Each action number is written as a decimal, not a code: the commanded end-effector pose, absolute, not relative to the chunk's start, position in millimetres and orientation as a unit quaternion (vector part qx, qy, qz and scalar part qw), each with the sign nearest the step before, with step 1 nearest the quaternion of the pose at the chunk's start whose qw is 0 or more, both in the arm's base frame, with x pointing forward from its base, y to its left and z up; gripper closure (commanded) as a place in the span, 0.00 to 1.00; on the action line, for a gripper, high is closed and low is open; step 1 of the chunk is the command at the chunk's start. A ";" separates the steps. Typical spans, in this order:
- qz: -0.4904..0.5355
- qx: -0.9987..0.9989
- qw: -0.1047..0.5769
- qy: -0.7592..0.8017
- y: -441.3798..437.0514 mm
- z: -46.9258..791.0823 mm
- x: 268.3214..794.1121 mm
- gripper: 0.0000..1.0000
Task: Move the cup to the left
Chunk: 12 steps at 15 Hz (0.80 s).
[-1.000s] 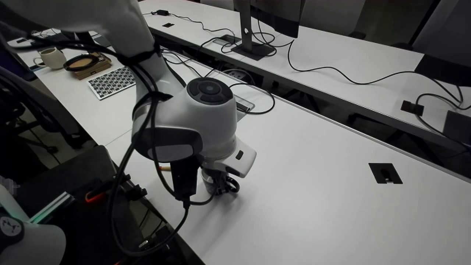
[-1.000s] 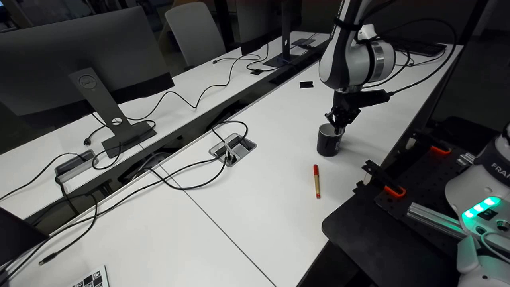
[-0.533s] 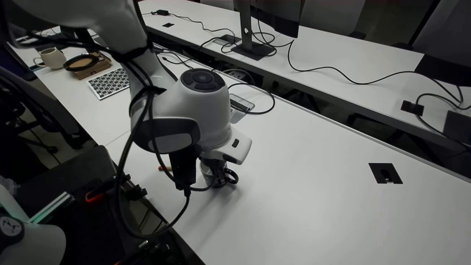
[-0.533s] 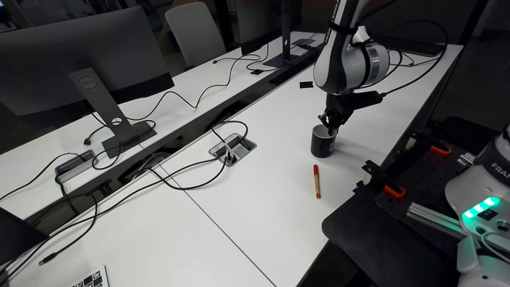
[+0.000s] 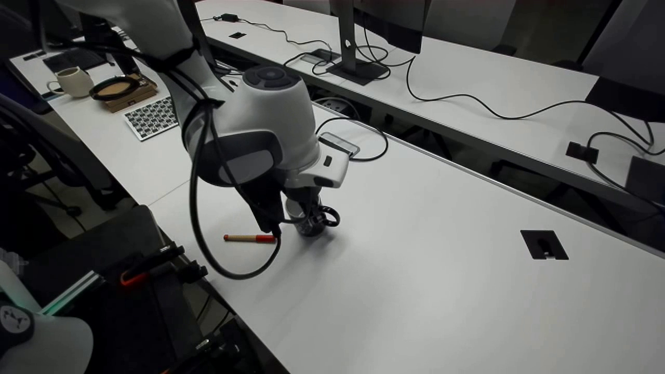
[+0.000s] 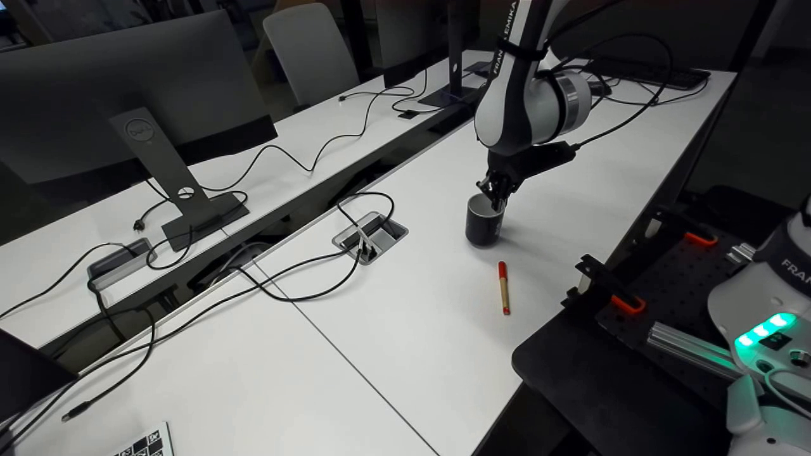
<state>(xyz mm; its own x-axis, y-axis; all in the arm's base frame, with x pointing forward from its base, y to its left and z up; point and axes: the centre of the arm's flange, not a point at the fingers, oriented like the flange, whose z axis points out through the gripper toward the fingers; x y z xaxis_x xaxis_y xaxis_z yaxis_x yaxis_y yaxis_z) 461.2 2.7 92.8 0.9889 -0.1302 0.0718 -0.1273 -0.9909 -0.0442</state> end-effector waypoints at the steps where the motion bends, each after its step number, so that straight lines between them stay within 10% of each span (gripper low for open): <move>1: -0.079 -0.996 0.015 0.030 27.4 108.8 478.9 0.98; 12: -0.117 -0.974 0.164 -0.104 107.3 142.0 497.4 0.98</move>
